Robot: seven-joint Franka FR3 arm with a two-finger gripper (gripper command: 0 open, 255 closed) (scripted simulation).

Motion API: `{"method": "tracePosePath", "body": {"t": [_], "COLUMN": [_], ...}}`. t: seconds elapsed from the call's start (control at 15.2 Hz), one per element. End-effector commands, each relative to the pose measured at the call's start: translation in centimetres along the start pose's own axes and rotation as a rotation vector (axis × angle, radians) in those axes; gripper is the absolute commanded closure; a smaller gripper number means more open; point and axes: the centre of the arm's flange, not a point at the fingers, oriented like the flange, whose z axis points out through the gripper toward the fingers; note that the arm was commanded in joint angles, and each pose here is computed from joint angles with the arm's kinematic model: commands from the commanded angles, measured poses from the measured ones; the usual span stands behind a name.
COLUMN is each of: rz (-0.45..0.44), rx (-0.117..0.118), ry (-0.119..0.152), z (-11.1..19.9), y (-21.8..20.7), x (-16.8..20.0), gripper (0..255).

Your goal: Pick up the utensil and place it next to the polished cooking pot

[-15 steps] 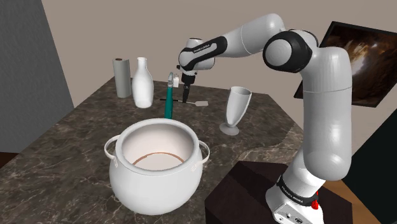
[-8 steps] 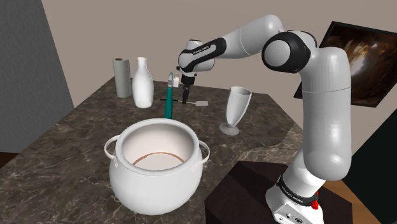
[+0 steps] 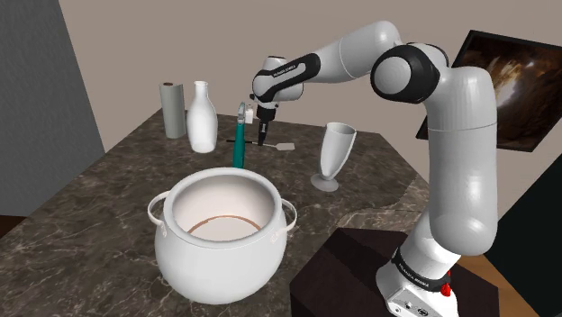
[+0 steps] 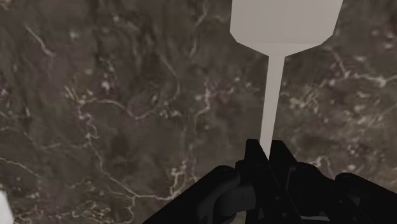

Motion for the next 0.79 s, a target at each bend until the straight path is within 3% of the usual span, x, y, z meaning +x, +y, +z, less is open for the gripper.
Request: {"method": "tracePosePath", "body": {"t": [0.0,0.73], "rz": [0.000,0.000], "rx": [0.000,0.000], "ry": [0.000,0.000], "z": [0.0,-4.7], "y": [0.0,0.0], "x": [0.0,0.3], "gripper": [255,255]}}
